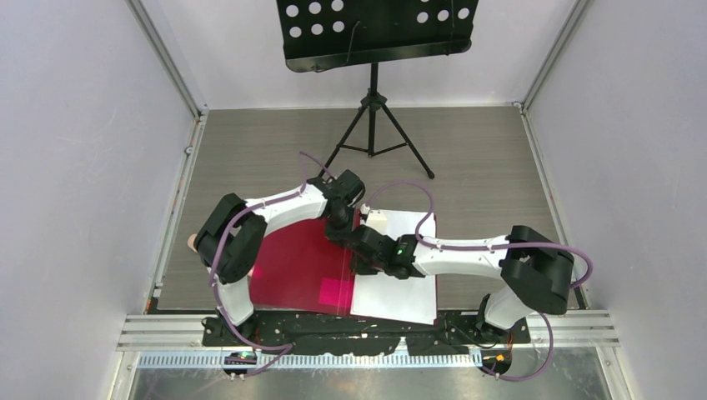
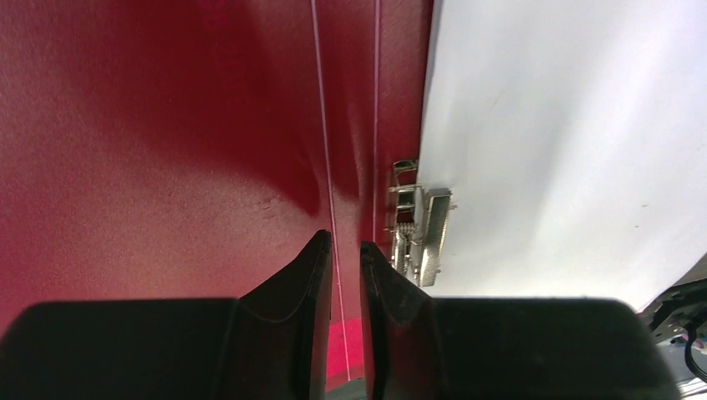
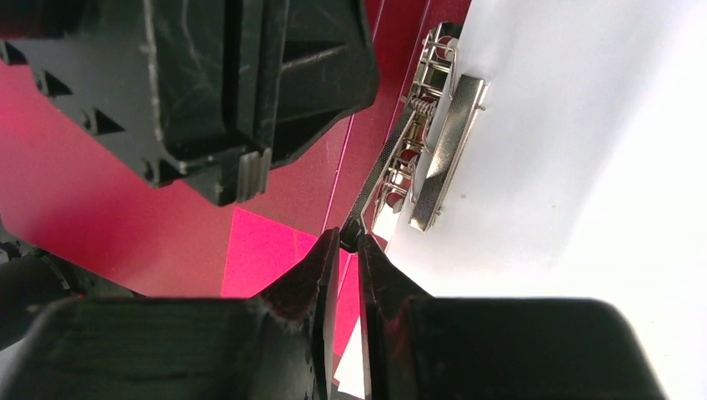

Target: Put the files into the folder

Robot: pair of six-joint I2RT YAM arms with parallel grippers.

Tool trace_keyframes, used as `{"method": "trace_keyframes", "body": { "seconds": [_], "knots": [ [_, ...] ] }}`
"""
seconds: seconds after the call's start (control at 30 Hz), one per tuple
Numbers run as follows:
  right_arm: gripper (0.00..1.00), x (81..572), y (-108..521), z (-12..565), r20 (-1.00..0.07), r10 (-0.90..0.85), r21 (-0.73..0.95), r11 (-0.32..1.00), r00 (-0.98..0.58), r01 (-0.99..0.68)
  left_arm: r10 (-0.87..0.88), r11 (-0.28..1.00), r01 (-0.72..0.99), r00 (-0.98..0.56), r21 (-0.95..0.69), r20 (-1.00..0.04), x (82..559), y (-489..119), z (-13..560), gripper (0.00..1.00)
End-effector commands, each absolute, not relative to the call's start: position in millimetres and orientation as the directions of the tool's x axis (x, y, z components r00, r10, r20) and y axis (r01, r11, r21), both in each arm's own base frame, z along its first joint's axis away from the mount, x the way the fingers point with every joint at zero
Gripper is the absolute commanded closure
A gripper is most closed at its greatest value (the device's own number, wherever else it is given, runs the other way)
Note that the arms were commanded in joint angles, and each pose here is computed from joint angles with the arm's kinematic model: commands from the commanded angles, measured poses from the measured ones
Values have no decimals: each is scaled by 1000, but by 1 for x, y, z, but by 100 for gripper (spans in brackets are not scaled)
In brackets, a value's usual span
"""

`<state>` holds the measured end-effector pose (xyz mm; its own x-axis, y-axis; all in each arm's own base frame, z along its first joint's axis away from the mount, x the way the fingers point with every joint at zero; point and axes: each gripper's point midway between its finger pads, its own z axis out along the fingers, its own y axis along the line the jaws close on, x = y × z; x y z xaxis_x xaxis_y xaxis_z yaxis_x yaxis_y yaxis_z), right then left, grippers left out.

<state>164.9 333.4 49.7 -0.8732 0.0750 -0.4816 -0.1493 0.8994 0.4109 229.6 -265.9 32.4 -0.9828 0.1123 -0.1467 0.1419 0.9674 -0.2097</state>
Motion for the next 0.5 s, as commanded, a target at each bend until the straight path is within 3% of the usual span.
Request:
{"method": "trace_keyframes", "body": {
  "seconds": [0.0, 0.47],
  "knots": [
    [83, 157, 280, 4, -462, -17, 181, 977, -887, -113, 111, 968, 146, -979, -206, -171, 231, -262, 36, 81],
    [83, 147, 251, -18, -430, -57, 83, 991, -901, -102, 60, 950, 125, -973, -287, -224, 235, -274, 56, 76]
  ]
}}
